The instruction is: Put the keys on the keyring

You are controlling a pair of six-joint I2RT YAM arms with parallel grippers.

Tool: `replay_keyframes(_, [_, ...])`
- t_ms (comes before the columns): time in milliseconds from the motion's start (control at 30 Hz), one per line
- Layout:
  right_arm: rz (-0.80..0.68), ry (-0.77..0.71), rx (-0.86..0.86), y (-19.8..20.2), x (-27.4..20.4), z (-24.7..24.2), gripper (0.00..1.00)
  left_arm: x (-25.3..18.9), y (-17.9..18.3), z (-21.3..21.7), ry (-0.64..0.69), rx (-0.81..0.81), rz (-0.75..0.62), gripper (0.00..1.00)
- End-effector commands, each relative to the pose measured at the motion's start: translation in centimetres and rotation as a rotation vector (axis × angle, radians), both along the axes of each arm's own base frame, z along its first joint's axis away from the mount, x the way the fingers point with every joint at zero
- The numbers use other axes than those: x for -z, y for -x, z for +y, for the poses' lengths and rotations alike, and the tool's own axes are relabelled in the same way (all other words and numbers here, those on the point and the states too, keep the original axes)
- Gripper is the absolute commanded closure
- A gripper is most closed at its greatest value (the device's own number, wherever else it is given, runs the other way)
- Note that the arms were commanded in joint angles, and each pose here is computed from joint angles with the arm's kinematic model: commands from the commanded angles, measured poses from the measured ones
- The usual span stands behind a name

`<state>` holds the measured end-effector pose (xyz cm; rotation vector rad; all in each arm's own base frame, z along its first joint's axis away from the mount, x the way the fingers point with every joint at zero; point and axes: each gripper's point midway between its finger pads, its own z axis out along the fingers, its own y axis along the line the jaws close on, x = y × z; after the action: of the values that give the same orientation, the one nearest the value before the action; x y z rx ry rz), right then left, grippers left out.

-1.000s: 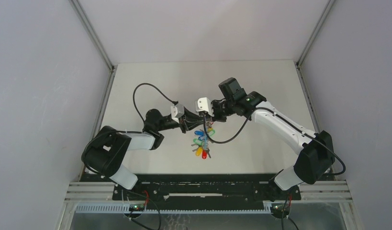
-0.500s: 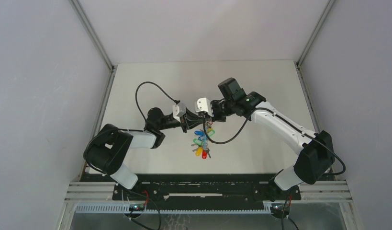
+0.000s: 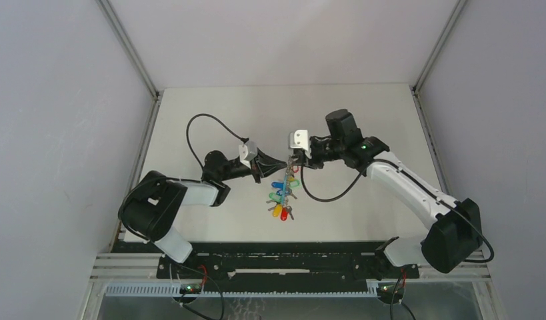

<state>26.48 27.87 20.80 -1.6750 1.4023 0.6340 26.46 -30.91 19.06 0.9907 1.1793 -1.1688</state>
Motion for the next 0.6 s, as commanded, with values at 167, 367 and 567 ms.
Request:
replay_keyframes(167, [0.095,-0.267,-0.020,-0.6,-1.9,-0.3,0.71,-2.5,-0.1,0.4,0.069,-0.032,-0.081,1.00])
replay_keyframes(367, [0.148,-0.277,-0.046,-0.9,-0.4,0.3,0.72,-2.7,0.0,0.4,0.071,-0.031,-0.083,1.00])
replay_keyframes(567, [0.185,-0.286,-0.073,-0.8,0.4,0.8,0.74,-2.7,0.0,0.3,0.073,-0.033,-0.084,1.00])
